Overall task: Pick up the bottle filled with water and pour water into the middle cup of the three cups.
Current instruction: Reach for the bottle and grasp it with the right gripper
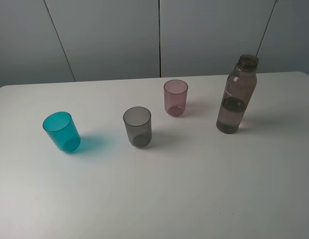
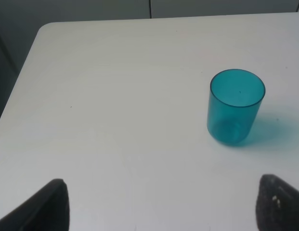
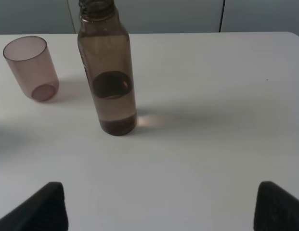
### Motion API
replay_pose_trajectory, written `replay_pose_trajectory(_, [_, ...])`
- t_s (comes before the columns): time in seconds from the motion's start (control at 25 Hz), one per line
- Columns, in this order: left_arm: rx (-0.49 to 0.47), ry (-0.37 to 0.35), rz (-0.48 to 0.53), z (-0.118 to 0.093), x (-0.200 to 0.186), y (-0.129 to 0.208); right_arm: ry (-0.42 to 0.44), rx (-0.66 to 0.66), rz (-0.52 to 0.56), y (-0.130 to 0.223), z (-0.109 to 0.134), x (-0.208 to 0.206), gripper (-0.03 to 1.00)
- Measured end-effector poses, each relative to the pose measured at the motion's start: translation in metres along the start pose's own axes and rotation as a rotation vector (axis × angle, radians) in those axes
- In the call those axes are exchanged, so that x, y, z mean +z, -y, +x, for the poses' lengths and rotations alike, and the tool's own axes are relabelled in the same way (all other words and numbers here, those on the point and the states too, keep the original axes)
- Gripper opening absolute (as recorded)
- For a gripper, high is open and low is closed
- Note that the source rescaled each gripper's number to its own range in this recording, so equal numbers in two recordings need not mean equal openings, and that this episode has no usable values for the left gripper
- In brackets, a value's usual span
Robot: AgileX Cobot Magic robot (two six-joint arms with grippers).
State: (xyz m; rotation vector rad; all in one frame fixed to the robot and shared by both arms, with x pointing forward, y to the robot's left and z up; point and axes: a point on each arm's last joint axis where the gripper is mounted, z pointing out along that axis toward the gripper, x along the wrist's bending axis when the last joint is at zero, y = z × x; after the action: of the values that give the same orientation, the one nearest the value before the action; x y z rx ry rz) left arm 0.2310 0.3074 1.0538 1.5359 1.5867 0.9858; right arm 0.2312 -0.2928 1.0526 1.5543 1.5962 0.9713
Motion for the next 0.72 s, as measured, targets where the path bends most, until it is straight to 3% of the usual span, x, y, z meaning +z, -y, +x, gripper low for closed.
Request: replay_pose_trajectory(0.72, [0.0,0.0,0.0,0.0,0.0,0.0,-0.022,0.004,-0.008,-0.013,0.002,0.004,0.49])
